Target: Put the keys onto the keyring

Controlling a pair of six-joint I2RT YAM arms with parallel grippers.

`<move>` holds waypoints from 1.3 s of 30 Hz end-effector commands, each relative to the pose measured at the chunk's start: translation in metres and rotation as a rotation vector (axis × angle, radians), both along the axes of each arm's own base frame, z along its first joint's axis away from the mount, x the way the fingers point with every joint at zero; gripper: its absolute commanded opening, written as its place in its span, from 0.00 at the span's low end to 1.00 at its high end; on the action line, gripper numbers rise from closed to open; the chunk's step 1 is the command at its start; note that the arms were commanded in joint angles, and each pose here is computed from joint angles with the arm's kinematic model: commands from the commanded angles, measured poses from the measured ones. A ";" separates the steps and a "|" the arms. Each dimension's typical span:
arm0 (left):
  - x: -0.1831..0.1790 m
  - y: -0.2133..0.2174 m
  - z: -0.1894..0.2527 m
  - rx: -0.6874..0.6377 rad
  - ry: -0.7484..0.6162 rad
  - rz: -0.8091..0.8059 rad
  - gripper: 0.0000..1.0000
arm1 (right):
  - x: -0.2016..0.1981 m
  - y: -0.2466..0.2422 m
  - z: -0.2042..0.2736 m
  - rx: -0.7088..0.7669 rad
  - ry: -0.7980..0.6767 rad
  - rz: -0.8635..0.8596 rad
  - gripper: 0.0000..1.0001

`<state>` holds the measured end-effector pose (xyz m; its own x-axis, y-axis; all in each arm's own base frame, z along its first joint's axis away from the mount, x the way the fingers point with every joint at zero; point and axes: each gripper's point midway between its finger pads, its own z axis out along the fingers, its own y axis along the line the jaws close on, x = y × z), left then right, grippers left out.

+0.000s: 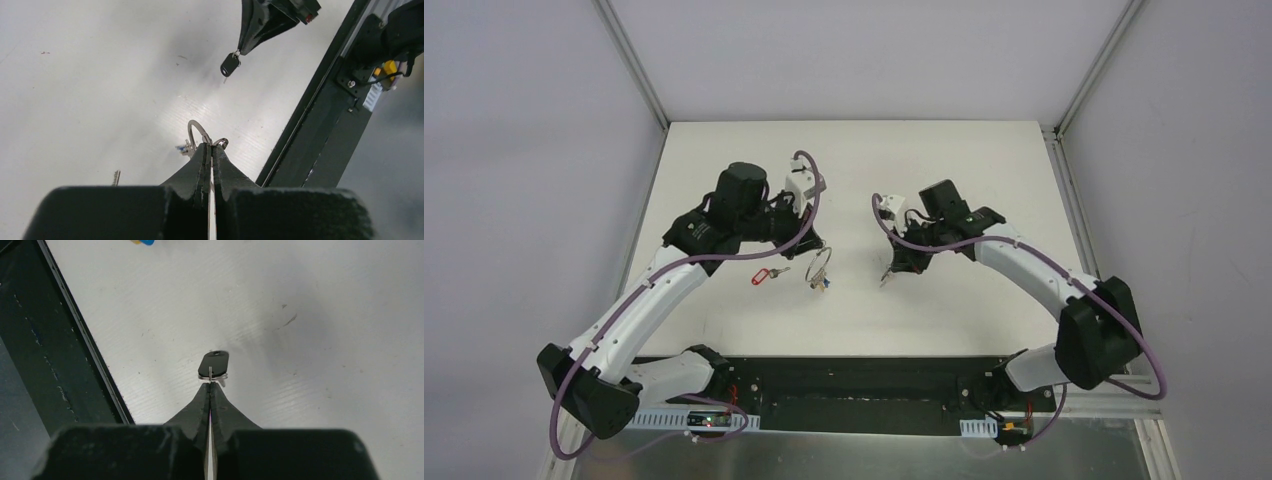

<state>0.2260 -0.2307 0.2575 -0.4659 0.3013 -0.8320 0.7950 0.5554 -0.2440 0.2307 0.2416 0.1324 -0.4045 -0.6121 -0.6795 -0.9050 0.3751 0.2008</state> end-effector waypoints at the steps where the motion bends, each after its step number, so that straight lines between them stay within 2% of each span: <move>1: -0.006 0.002 0.004 0.021 -0.157 -0.107 0.00 | -0.006 -0.001 -0.025 -0.010 0.150 -0.023 0.00; 8: -0.016 -0.008 0.001 -0.038 -0.236 -0.217 0.00 | -0.006 -0.009 -0.067 -0.086 0.324 -0.069 0.01; 11: -0.017 -0.011 0.001 -0.054 -0.247 -0.235 0.00 | -0.006 -0.013 -0.078 -0.117 0.355 -0.082 0.03; 15: -0.016 -0.014 0.002 -0.065 -0.258 -0.245 0.00 | -0.001 -0.015 -0.080 -0.131 0.351 -0.102 0.11; 17: -0.016 -0.015 0.002 -0.065 -0.258 -0.246 0.00 | 0.001 -0.014 -0.073 -0.123 0.334 -0.102 0.19; 20: -0.015 -0.015 0.000 -0.063 -0.253 -0.243 0.00 | 0.010 -0.012 -0.050 -0.083 0.266 -0.101 0.33; 24: -0.010 -0.016 0.000 -0.068 -0.227 -0.210 0.00 | 0.015 0.002 0.009 0.046 0.156 -0.058 0.51; 26: -0.007 -0.017 -0.001 -0.071 -0.203 -0.186 0.00 | 0.014 0.011 0.045 0.135 0.096 -0.023 0.56; 29: -0.002 -0.019 0.001 -0.082 -0.146 -0.138 0.00 | 0.011 0.025 0.098 0.287 0.024 0.017 0.56; 33: 0.001 -0.023 0.005 -0.103 -0.039 -0.075 0.00 | 0.002 0.042 0.152 0.465 -0.001 0.070 0.55; 39: 0.004 -0.030 0.012 -0.143 0.070 -0.010 0.00 | -0.005 0.066 0.172 0.546 0.071 0.115 0.53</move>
<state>0.2269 -0.2510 0.2404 -0.4720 0.2760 -0.8373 0.8205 0.4850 -0.3027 0.2355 0.2863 0.2839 -0.3804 -0.2668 -0.8855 -0.9200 0.2065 0.3330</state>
